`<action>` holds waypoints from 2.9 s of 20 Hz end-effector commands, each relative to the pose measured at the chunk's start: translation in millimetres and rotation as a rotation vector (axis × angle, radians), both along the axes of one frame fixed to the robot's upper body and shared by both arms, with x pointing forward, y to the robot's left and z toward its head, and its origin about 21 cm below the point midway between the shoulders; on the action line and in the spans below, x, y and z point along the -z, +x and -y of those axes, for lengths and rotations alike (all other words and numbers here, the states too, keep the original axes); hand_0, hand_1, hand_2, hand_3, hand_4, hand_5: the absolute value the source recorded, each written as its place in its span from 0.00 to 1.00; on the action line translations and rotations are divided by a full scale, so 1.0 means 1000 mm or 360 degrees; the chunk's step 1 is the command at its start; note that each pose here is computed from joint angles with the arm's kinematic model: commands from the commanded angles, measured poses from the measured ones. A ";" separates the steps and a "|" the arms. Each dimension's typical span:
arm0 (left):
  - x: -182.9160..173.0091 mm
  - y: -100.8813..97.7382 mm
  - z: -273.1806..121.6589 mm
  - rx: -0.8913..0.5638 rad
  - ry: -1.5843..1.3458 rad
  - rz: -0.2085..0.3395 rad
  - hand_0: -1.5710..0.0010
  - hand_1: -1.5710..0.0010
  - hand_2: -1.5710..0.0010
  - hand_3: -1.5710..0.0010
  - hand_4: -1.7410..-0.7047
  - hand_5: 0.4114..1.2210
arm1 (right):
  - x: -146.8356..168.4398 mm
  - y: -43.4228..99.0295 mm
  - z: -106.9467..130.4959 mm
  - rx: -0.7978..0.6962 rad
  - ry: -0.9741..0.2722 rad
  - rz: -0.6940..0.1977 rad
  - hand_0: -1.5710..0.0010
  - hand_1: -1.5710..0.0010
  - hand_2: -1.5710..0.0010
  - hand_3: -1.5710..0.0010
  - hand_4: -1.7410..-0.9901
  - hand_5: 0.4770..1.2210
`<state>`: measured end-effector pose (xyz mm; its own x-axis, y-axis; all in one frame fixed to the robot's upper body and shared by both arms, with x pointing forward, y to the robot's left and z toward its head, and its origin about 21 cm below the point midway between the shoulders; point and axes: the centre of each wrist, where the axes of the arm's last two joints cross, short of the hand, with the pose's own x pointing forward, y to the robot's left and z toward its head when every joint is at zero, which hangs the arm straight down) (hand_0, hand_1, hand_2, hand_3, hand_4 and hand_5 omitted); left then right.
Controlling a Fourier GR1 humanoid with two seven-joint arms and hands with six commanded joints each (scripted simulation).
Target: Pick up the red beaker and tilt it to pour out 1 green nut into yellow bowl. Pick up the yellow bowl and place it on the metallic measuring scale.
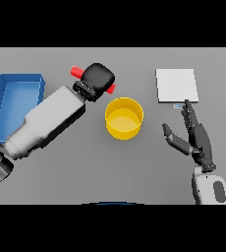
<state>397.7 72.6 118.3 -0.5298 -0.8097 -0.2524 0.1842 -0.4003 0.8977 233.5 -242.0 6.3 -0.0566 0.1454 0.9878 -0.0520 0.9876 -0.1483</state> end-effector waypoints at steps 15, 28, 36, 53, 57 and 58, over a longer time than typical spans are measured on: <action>-0.001 -0.007 0.054 0.0419 0.0797 0.0286 0.00 0.00 0.00 0.02 0.00 1.00 | 0.001 0.005 0.002 0.0012 -0.0030 -0.0010 1.00 1.00 1.00 1.00 0.61 0.17; -0.008 -0.008 0.076 0.0538 0.1200 0.0399 0.00 0.00 0.00 0.00 0.00 1.00 | -0.001 0.003 0.002 0.0037 -0.0081 0.0011 1.00 1.00 1.00 1.00 0.66 0.15; -0.080 0.016 0.071 0.0448 0.1051 0.0654 0.00 0.19 0.20 0.00 0.09 0.96 | -0.003 0.002 -0.001 -0.0010 -0.0047 0.0072 1.00 1.00 1.00 1.00 0.69 0.18; -0.213 0.085 -0.169 -0.1053 -0.0737 0.0558 0.00 0.00 0.00 0.09 0.02 1.00 | -0.003 0.010 -0.003 -0.0100 -0.0110 0.0119 1.00 1.00 1.00 1.00 0.59 0.23; -0.169 0.083 -0.210 -0.1368 -0.0906 0.0530 0.00 0.00 0.00 0.08 0.01 1.00 | -0.003 0.012 -0.006 -0.0103 -0.0061 0.0082 1.00 1.00 1.00 1.00 0.62 0.24; -0.154 0.082 -0.218 -0.1453 -0.0932 0.0493 0.00 0.00 0.00 0.07 0.01 1.00 | -0.004 0.013 -0.007 -0.0106 -0.0049 0.0074 1.00 1.00 1.00 1.00 0.62 0.24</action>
